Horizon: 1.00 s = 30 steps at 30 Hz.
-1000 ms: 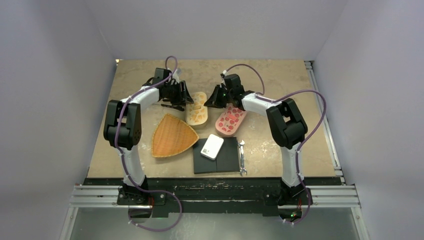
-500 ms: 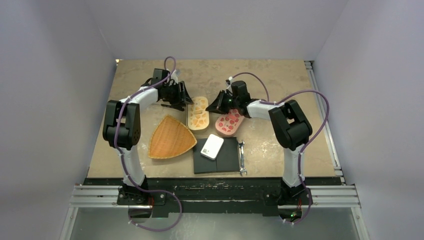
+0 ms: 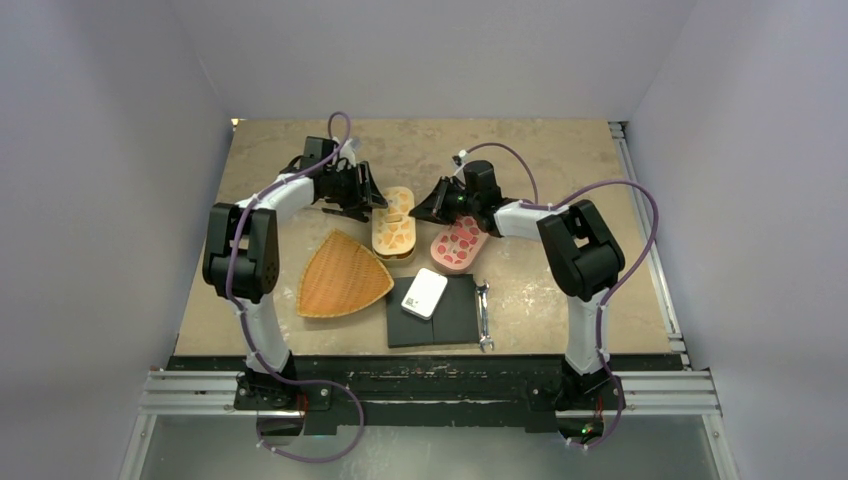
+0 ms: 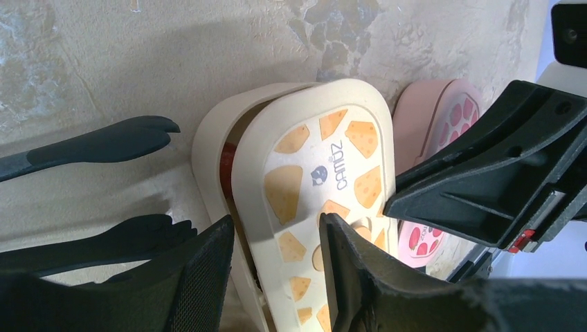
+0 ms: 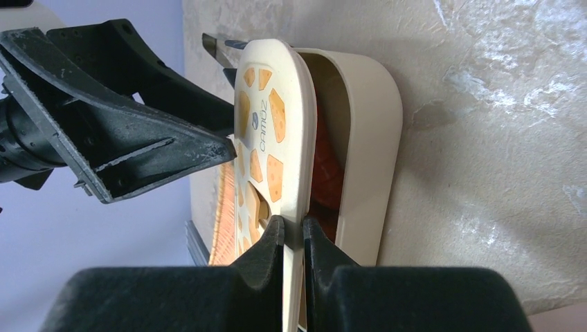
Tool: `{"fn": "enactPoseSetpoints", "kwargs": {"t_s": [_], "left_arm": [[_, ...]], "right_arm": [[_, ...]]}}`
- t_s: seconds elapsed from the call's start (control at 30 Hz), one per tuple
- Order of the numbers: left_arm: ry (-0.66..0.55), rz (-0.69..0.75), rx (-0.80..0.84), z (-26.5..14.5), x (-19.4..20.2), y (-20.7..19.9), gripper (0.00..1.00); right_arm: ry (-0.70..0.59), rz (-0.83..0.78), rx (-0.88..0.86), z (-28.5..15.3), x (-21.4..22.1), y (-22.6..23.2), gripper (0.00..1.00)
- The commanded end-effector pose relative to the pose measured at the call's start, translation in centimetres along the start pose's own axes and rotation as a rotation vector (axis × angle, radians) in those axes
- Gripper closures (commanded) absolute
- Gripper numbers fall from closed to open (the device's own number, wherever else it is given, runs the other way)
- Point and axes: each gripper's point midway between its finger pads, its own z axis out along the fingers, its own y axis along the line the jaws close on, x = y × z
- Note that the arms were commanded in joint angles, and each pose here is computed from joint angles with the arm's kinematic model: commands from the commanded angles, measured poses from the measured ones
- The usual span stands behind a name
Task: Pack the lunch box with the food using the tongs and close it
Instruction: Close the box lid on the packing box.
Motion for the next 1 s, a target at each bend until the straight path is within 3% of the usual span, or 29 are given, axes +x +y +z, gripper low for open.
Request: {"fn": "enactPoseSetpoints", "kwargs": {"t_s": [0.0, 0.97], "left_arm": [[-0.055, 0.035, 0.041, -1.6, -1.5, -1.4, 0.52], [-0.062, 0.029, 0.032, -1.7, -1.6, -1.2, 0.52]], "right_arm": [[-0.078, -0.045, -0.049, -0.9, -2.2, 2.7, 1.0], [-0.058, -0.032, -0.005, 0.2, -0.9, 1.1, 1.0]]}}
